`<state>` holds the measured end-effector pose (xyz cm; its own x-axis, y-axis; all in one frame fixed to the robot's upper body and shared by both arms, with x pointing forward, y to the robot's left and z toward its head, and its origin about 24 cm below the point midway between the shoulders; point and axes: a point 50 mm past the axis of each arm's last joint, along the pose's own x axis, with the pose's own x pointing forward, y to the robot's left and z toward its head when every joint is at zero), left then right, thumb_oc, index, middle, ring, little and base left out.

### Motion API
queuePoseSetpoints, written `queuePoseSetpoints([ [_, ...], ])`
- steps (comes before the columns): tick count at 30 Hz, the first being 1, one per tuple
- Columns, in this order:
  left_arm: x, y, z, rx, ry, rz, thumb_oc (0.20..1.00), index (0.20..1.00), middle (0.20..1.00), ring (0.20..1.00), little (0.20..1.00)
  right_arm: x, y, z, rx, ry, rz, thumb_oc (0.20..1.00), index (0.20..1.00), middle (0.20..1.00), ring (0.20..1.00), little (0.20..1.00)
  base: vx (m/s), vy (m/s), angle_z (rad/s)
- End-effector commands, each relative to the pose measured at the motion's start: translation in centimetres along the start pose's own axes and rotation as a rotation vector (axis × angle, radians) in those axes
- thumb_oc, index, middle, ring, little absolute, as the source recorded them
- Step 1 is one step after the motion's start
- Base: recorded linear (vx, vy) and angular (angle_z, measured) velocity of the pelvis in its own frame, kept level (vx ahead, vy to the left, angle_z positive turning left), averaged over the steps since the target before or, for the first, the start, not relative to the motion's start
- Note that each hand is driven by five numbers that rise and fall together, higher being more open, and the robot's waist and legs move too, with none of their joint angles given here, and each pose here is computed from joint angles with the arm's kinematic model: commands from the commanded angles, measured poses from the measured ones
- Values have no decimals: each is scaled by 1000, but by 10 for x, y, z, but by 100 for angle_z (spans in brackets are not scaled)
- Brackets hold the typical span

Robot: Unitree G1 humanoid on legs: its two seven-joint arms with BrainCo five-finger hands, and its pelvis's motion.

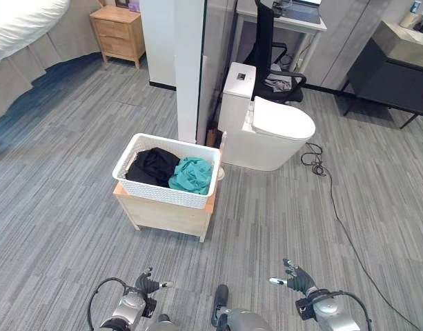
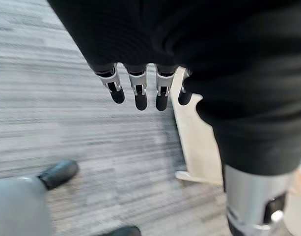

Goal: Grab the laundry basket,head to the washer,open it,put in the laundry and shut it.

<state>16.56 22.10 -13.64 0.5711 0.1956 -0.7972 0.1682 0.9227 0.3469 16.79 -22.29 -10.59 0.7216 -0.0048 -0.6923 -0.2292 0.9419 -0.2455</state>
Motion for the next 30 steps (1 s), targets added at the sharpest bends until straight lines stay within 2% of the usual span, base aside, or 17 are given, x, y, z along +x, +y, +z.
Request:
queuePoseSetpoints([
  [1,4,7,27,13,-93,33,1000,1000,1000,1000,1000,8,-9,29,-40,-99,-4,1000,1000,1000,1000,1000,-81,197,5],
  [8,3,12,26,40,-100,44,1000,1000,1000,1000,1000,8,-11,37,-60,-129,-19,1000,1000,1000,1000,1000,-131,146,-3],
  [16,3,12,26,50,-103,44,1000,1000,1000,1000,1000,-1,-1,18,-72,-94,23,1000,1000,1000,1000,1000,-20,-2,-20],
  [20,4,8,36,37,-129,31,1000,1000,1000,1000,1000,-3,-8,22,-79,-113,9,1000,1000,1000,1000,1000,41,-79,2],
  [25,3,7,72,52,-248,23,1000,1000,1000,1000,1000,-9,-34,37,-139,-171,-63,1000,1000,1000,1000,1000,43,-64,30],
  [30,4,13,76,75,-251,55,1000,1000,1000,1000,1000,-15,-39,36,-143,-184,-88,1000,1000,1000,1000,1000,121,124,-20],
])
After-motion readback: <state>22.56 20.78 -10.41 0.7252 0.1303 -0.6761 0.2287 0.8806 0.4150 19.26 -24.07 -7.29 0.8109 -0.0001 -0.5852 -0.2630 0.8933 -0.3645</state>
